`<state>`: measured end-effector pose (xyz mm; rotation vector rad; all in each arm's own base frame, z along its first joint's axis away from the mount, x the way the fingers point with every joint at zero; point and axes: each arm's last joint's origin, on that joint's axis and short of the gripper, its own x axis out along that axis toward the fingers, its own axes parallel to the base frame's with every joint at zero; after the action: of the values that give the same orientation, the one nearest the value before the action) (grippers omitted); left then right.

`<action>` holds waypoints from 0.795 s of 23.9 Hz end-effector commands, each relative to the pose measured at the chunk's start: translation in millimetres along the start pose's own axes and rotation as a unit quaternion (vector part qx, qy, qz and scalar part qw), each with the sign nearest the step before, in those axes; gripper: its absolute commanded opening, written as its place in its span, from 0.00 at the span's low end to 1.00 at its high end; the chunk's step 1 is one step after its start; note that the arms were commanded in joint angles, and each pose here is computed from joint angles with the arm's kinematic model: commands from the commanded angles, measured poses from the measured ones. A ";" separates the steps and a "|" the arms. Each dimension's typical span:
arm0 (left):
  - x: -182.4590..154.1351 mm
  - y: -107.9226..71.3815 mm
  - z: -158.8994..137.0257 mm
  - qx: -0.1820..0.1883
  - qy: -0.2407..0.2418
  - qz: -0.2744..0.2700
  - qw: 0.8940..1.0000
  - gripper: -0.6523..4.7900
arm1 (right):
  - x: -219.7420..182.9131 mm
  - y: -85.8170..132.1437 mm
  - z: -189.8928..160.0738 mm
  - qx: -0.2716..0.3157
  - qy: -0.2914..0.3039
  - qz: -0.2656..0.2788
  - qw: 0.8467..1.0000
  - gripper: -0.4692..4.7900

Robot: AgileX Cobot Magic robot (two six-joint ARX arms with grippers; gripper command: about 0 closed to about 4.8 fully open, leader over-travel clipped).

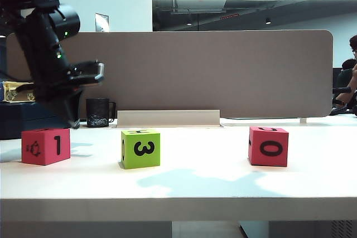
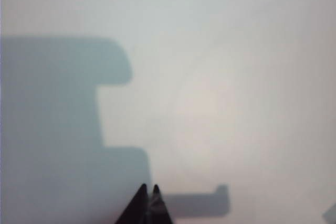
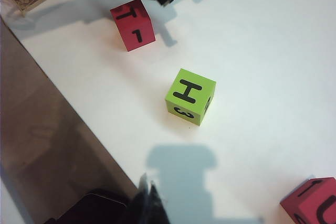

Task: Select the appropriate blocks from the scattered letter blocks on the table and arrange them in a row to spell out "THU".

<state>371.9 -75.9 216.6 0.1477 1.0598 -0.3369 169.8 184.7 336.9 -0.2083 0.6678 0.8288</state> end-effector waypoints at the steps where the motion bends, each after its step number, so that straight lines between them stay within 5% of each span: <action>1: -10.4 -0.7 12.5 0.007 -0.027 0.004 1.000 0.11 | -1.5 -0.1 2.5 -0.002 -0.009 -0.009 1.000 0.08; 7: -33.9 -38.4 24.2 0.038 0.016 -0.094 0.995 0.11 | 36.5 -3.4 -1.9 0.000 0.041 -0.026 0.999 0.08; 14: -28.8 -68.4 22.1 0.077 0.030 -0.109 0.991 0.11 | 78.5 -11.4 -6.1 0.006 0.067 -0.033 0.997 0.08; 19: -26.6 -72.4 19.0 0.080 0.047 -0.113 0.989 0.11 | 95.3 -26.7 -6.6 0.021 0.063 -0.049 0.997 0.08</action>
<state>352.9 -142.7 253.2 0.1814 1.1268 -0.6191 228.1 223.1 267.6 -0.2664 0.8141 0.7202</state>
